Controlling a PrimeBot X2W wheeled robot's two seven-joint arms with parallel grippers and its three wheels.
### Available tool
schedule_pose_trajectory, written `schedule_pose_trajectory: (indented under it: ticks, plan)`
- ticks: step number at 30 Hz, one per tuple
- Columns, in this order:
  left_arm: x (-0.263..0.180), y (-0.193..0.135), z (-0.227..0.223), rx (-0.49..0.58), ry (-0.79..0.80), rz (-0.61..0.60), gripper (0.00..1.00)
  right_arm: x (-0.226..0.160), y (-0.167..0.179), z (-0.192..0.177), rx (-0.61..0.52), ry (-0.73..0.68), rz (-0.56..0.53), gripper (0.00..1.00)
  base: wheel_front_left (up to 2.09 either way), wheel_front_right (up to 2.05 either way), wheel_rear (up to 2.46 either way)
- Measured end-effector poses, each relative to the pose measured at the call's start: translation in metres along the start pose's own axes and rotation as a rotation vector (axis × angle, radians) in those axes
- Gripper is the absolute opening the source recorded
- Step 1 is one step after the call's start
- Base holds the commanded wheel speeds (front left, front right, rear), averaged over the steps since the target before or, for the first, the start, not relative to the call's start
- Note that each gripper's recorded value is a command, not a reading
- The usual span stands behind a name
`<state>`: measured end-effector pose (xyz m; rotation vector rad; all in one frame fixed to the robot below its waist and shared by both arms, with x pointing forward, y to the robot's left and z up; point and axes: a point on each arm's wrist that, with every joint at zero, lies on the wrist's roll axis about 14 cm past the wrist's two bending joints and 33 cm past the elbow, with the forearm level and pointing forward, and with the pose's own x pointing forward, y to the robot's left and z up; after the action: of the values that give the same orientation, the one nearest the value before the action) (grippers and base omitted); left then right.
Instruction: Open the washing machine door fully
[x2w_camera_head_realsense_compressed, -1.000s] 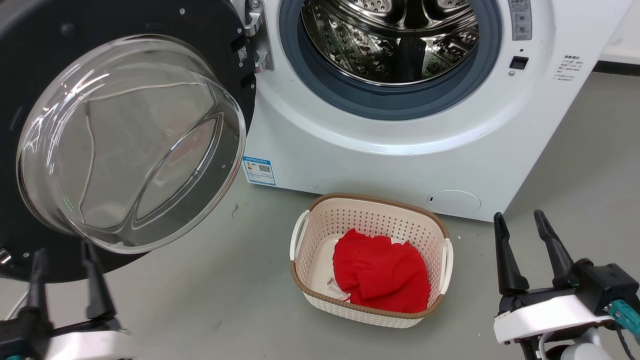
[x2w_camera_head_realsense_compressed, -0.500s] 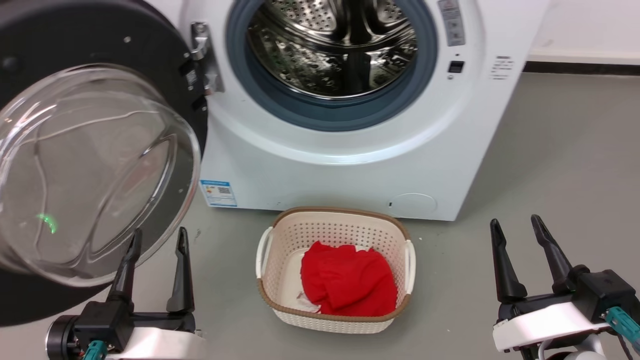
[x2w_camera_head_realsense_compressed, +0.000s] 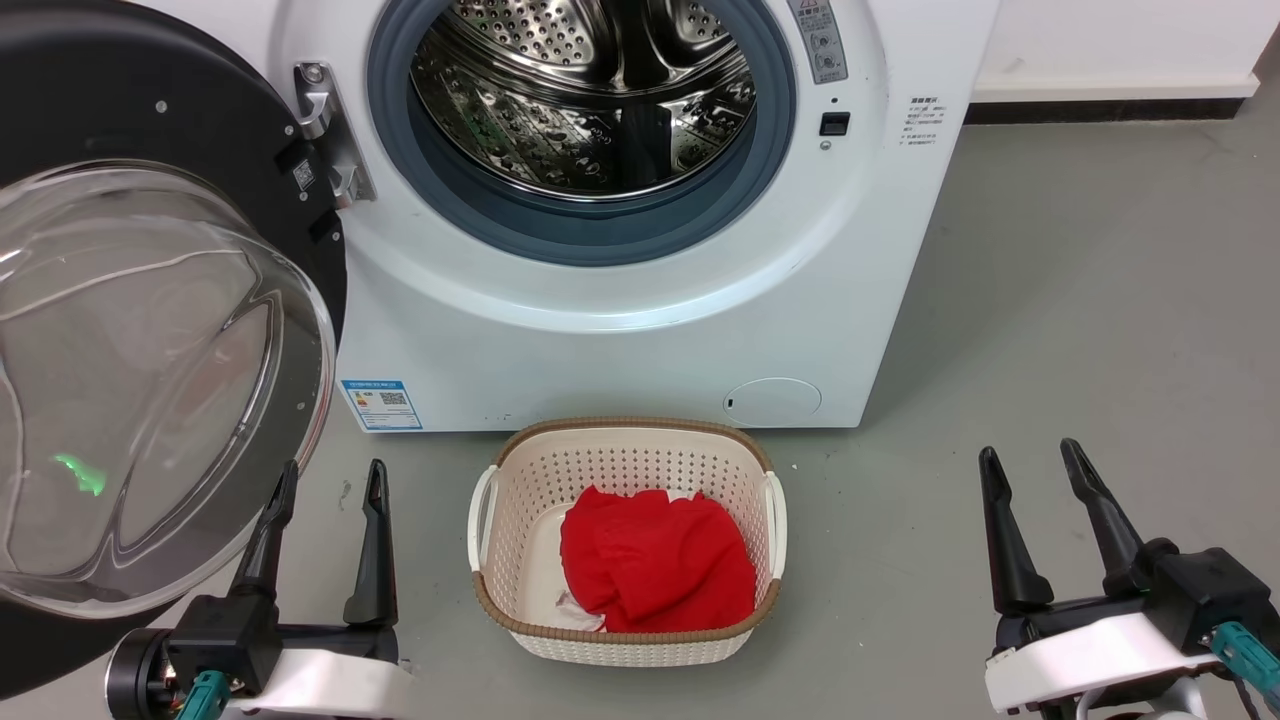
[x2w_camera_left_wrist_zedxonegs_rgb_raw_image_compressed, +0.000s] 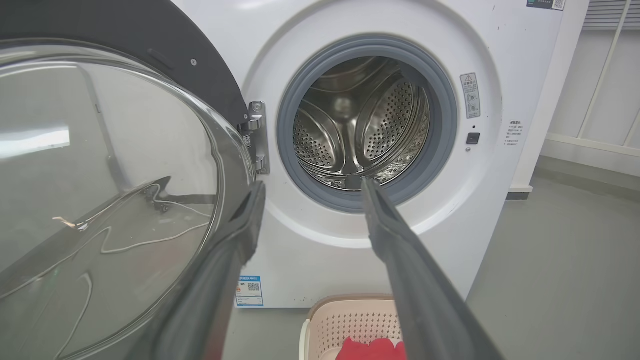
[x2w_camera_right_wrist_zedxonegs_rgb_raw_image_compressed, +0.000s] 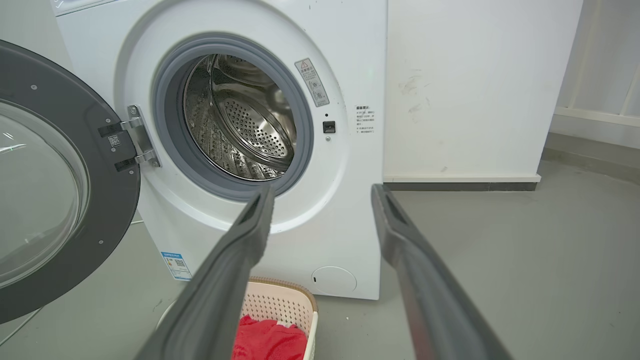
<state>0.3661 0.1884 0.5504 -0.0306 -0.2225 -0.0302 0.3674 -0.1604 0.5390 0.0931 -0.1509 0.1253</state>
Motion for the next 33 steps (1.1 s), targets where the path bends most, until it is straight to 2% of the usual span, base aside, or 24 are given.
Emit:
schedule_pose_trajectory:
  ticks: [13, 14, 18, 33]
  plan:
    - [0.001, -0.001, -0.004, 0.012, 0.013, -0.010, 1.00, -0.001, 0.000, -0.003, 0.015, 0.003, -0.003, 1.00, 0.00, 0.00, 0.00]
    - [0.001, -0.003, -0.005, 0.014, 0.016, -0.016, 0.00, -0.001, -0.001, -0.004, 0.015, 0.006, -0.004, 0.00, 0.00, 0.00, 0.00]
    - [-0.004, 0.001, -0.020, -0.023, 0.072, 0.003, 0.00, -0.007, -0.001, -0.015, 0.049, 0.040, -0.014, 0.00, 0.00, 0.00, 0.00]
    - [-0.006, 0.011, -0.033, -0.317, 0.127, 0.087, 0.00, -0.006, -0.014, -0.023, 0.338, 0.068, -0.083, 0.00, 0.00, 0.00, 0.00]
